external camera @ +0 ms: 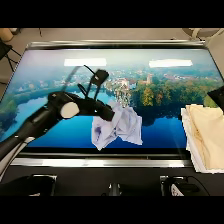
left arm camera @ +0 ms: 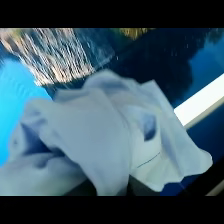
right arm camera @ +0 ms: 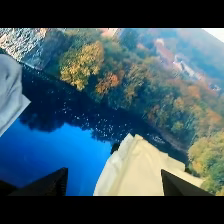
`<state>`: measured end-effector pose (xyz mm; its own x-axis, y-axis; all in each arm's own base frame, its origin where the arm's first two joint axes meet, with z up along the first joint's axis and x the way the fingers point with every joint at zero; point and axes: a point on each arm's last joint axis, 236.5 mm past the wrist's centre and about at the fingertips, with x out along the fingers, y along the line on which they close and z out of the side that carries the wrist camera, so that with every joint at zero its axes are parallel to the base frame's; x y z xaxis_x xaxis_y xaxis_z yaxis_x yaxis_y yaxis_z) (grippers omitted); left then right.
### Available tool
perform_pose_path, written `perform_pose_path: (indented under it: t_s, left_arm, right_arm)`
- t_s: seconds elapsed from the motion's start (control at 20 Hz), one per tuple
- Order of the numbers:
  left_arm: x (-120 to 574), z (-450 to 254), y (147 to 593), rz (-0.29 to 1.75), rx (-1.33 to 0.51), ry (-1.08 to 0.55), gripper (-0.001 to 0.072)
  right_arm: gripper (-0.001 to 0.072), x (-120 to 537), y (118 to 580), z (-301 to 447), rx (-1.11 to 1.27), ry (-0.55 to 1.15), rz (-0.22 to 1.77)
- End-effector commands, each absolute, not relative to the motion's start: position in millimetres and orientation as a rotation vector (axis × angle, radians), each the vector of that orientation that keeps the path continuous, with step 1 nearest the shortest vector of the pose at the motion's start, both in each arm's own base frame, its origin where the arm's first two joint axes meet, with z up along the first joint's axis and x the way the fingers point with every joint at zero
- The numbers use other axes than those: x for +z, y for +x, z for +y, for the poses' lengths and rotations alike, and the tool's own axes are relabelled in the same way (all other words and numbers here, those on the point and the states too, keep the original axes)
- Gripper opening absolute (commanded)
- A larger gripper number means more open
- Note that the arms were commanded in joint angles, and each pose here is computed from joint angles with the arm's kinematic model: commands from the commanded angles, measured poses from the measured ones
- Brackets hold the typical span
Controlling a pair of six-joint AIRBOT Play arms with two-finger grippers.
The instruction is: Fold the shirts.
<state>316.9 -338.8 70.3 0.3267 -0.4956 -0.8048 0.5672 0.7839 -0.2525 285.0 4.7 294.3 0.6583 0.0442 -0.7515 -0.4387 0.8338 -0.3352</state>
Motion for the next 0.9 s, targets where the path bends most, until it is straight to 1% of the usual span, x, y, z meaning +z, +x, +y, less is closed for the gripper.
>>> perform_pose_path:
  t_s: [0.0,0.1,0.2,0.25,0.3,0.4,0.45,0.55,0.65,0.7,0.75,0.85]
  left_arm:
    - [19.8,-340.4,293.3,1.235,-0.649,-0.021,0.0697]
    - [49.1,-301.4,320.6,1.194,-0.606,0.045,0.0679]
    - [84.2,-237.6,350.4,1.15,-0.512,0.114,0.068]
    - [95.5,-204.5,354.7,1.161,-0.473,0.121,0.0679]
    - [97.0,-175.2,350.4,1.204,-0.436,0.115,0.0679]
    - [77.2,-135.6,323.3,1.335,-0.412,0.091,0.0679]
    - [59.1,-130.0,306.5,1.39,-0.422,0.054,0.068]
    - [16.2,-144.3,271.5,1.482,-0.471,-0.065,0.068]
    - [-22.8,-181.4,244.2,1.529,-0.539,-0.233,0.068]
    - [-38.5,-195.3,235.1,1.532,-0.56,-0.279,0.0679]
    - [-52.7,-205.4,230.1,1.528,-0.557,-0.31,0.068]
    - [-66.3,-221.1,231.4,1.498,-0.571,-0.316,0.068]
  right_arm:
    - [0.0623,255.9,297.8,4.3,0.33,-0.491,0.969]
    - [0.0622,221.9,316.4,10.7,0.39,-0.46,1.062]
    - [0.0614,176.3,324.9,30.0,0.505,-0.389,1.166]
    - [0.0602,149.8,322.3,41.6,0.569,-0.339,1.224]
    - [0.0602,125.9,316.3,55.0,0.63,-0.28,1.266]
    - [0.0603,75.8,303.2,76.6,0.723,-0.181,1.321]
    - [0.0605,48.4,292.4,79.2,0.744,-0.157,1.366]
    - [0.0607,1.0,269.3,80.4,0.743,-0.105,1.453]
    - [0.0611,-29.7,247.0,87.0,0.751,-0.037,1.514]
    - [0.063,-39.6,239.4,91.6,0.755,-0.003,1.527]
    - [0.063,-48.2,233.3,96.5,0.769,0.021,1.529]
    - [0.0704,-59.5,221.2,107.2,0.831,0.047,1.517]
